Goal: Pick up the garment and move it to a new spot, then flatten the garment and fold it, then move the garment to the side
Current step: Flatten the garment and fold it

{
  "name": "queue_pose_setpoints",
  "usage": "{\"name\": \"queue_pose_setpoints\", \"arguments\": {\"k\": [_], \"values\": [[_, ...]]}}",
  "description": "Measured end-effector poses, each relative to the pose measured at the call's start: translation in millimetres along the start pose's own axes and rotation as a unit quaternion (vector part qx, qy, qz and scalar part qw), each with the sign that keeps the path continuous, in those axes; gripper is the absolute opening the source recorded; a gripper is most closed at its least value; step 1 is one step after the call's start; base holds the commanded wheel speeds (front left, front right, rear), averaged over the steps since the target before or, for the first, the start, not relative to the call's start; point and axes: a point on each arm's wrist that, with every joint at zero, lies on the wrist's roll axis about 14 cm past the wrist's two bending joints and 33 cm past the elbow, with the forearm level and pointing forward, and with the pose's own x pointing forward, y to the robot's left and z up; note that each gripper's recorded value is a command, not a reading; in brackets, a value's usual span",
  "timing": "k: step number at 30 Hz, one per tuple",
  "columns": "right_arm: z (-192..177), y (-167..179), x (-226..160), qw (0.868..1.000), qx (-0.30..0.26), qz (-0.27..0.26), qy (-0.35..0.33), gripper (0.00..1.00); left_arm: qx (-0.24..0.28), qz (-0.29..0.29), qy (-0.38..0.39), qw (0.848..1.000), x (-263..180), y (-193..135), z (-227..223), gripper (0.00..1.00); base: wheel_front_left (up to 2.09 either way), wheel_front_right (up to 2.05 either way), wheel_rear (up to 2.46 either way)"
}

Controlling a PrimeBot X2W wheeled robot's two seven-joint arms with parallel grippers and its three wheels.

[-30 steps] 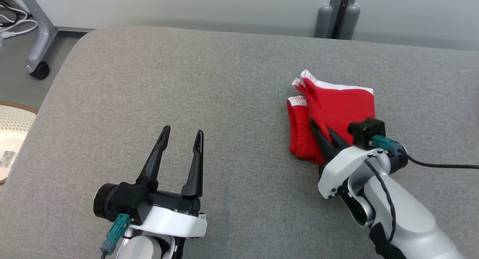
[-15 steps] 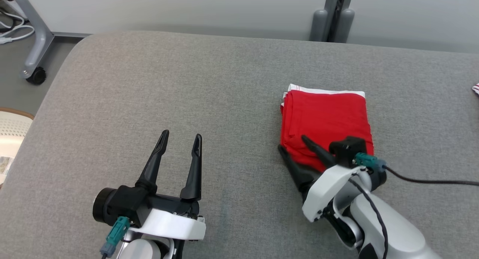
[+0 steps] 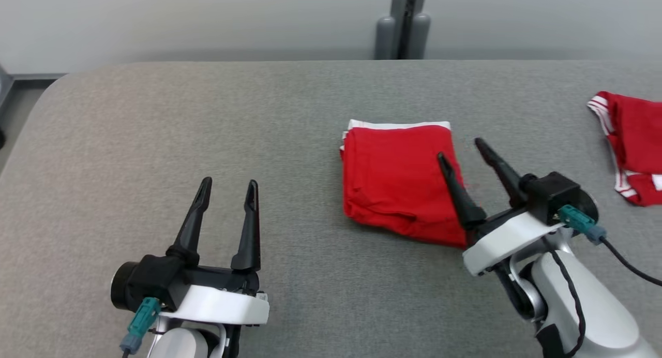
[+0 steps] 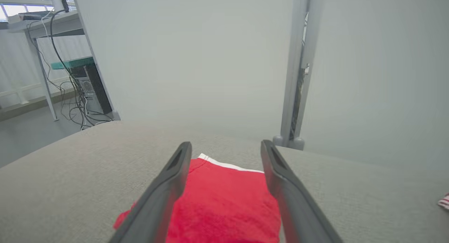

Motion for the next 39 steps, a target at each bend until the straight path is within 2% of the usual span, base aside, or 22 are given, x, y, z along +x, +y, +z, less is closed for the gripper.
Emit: {"name": "queue_pose_setpoints", "arguments": {"k": [8, 11, 25, 39], "values": [[26.1, -55.9, -36.8, 0.993, -0.043, -0.107, -0.038, 1.00, -0.018, -0.012, -0.001, 1.000, 13.8, -9.8, -2.7, 1.00, 0.00, 0.00, 0.00], [28.7, -62.0, -53.1, 0.989, -0.049, -0.130, -0.042, 1.00, -0.020, -0.012, 0.002, 1.000, 15.1, -10.2, -4.5, 1.00, 0.00, 0.00, 0.00], [30.6, -50.7, -121.4, 0.982, -0.047, -0.174, -0.055, 1.00, 0.005, 0.000, 0.028, 1.000, -20.7, -4.5, -13.5, 1.00, 0.00, 0.00, 0.00], [27.8, -38.7, -127.8, 0.984, -0.028, -0.166, -0.058, 1.00, 0.028, 0.025, 0.037, 0.999, -41.5, 12.5, -16.5, 1.00, 0.00, 0.00, 0.00]]}}
